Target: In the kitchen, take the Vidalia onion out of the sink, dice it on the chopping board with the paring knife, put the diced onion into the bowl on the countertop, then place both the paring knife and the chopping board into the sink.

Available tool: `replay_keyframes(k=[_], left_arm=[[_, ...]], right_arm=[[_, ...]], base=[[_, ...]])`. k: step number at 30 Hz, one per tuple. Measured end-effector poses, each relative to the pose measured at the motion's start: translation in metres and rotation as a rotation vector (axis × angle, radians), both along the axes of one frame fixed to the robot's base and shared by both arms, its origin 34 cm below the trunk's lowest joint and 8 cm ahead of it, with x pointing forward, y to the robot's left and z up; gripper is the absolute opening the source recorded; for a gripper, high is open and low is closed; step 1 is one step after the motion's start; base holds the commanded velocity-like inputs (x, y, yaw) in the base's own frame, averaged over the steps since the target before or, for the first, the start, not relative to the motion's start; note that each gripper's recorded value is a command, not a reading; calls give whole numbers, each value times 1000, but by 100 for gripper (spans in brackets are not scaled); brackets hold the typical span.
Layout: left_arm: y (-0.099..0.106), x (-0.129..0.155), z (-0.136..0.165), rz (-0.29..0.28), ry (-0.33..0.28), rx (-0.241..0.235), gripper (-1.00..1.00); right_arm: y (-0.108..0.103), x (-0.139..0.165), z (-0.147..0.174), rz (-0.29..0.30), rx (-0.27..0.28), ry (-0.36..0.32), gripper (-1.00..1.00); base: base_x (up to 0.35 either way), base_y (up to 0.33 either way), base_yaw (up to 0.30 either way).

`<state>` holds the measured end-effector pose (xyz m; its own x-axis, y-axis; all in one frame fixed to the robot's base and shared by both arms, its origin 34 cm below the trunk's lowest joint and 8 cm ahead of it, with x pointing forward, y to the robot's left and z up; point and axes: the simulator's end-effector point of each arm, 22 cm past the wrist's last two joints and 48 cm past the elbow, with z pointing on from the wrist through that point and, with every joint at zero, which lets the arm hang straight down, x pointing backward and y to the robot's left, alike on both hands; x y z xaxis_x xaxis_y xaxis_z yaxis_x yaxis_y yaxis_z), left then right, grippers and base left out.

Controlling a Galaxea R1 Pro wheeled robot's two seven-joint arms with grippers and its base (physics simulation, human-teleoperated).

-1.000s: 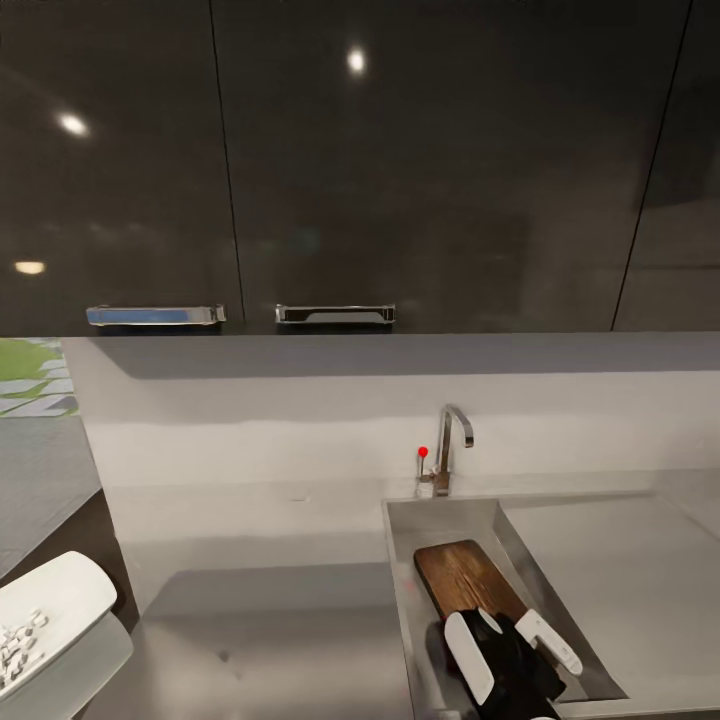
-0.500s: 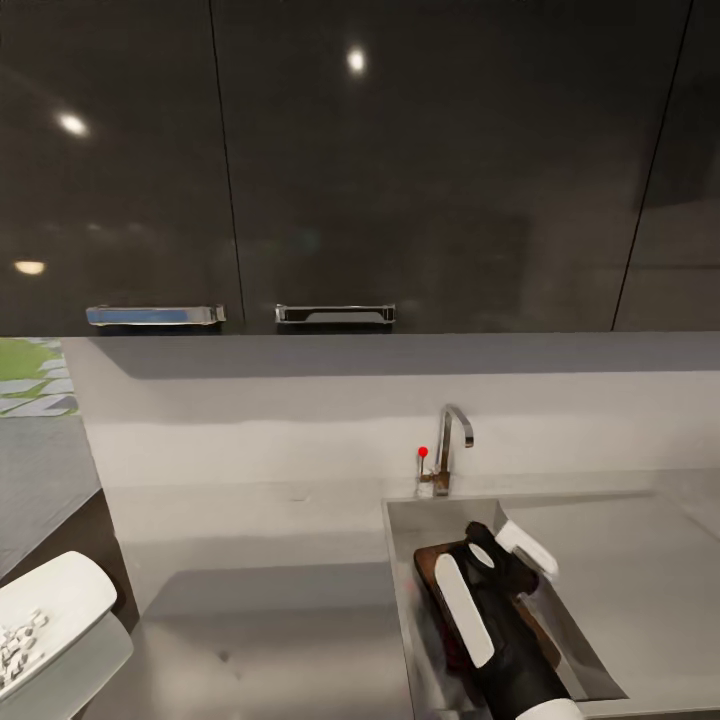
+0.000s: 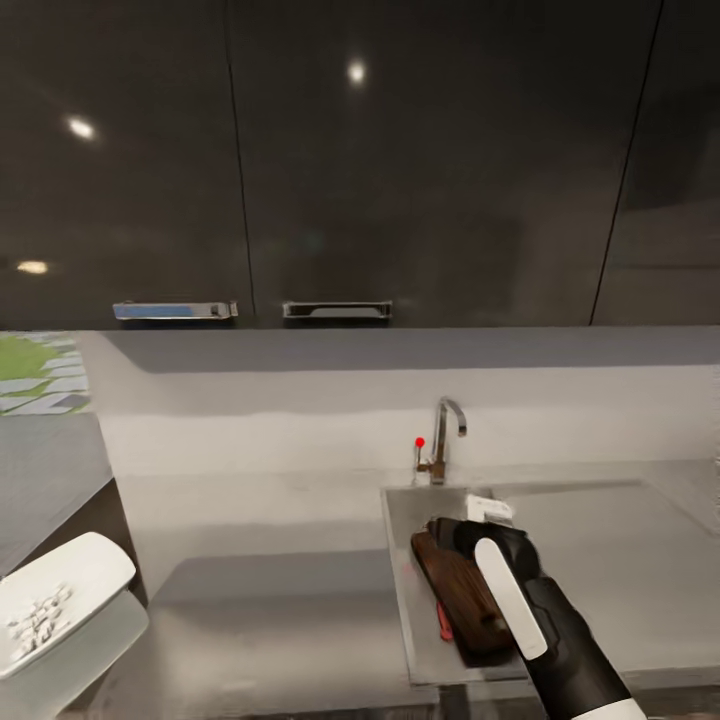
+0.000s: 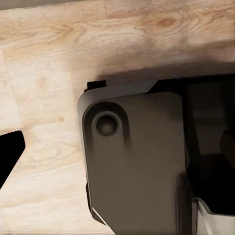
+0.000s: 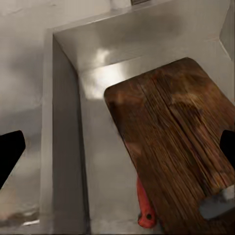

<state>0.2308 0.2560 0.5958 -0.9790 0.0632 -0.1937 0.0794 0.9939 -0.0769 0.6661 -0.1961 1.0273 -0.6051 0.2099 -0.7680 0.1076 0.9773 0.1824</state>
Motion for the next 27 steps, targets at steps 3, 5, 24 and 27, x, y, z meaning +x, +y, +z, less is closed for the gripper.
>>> replay_keyframes(k=[3,5,24,27], left_arm=[[0,0,0,0,0,0,100],[0,0,0,0,0,0,100],[14,13,3,-2,-61,15,100],[14,13,3,-2,-61,15,100]], right_arm=[[21,-6,-4,89,58,29,100],[19,-6,-3,113,64,28,100],[35,-8,28,221,-33,-68,100],[36,-8,28,222,-33,-68,100]], base=[[-338,0,0],[-339,0,0],[-339,0,0],[-339,0,0]])
